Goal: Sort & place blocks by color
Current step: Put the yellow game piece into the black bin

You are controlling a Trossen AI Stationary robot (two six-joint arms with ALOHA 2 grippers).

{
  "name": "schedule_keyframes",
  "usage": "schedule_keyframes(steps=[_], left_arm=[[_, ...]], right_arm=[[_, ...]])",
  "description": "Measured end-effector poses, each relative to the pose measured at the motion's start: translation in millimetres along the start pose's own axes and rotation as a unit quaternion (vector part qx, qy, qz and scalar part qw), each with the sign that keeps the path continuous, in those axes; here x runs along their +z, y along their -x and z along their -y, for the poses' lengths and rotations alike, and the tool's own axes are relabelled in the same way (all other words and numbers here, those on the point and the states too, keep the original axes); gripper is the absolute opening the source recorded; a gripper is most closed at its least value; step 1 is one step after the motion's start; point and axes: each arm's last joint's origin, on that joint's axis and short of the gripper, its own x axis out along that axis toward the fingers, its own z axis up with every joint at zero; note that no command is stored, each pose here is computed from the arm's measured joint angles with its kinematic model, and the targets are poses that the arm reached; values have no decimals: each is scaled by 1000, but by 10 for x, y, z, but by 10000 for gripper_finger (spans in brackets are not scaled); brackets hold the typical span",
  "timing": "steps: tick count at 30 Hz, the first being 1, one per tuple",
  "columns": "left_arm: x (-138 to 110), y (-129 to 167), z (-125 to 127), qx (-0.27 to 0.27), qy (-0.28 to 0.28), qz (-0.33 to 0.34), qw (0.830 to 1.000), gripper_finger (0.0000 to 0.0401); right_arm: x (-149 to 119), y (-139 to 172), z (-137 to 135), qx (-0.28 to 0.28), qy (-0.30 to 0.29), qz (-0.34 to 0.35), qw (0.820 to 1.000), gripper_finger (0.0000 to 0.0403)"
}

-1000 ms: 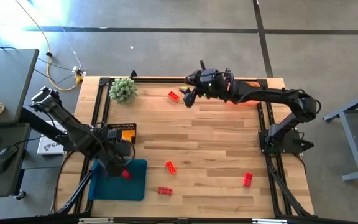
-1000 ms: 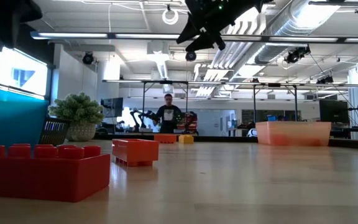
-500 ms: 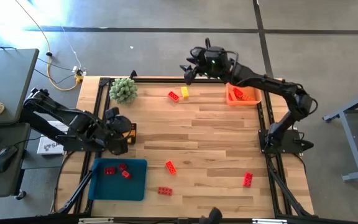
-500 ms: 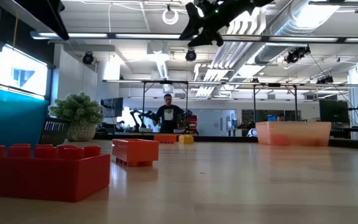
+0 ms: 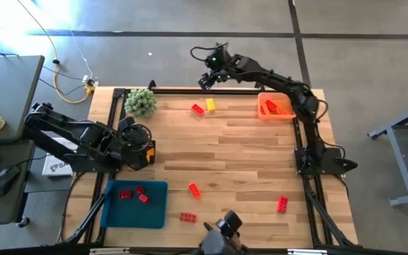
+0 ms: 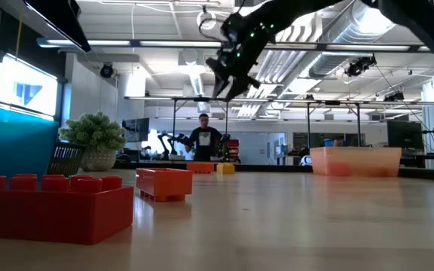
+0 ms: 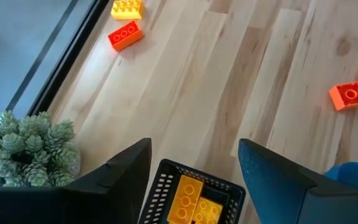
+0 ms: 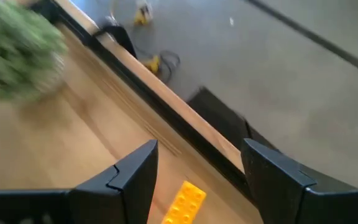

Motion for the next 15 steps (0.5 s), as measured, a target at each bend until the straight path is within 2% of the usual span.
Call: schedule_keyframes(steps=[5, 15], left_arm=[[0, -1, 1, 0, -10, 0, 1000, 229], [0, -1, 1, 0, -10, 0, 1000, 229]], right_arm=[[-92, -368, 103, -9, 0, -52, 999, 218], [-309, -786, 244, 7, -101, -141, 985, 218]])
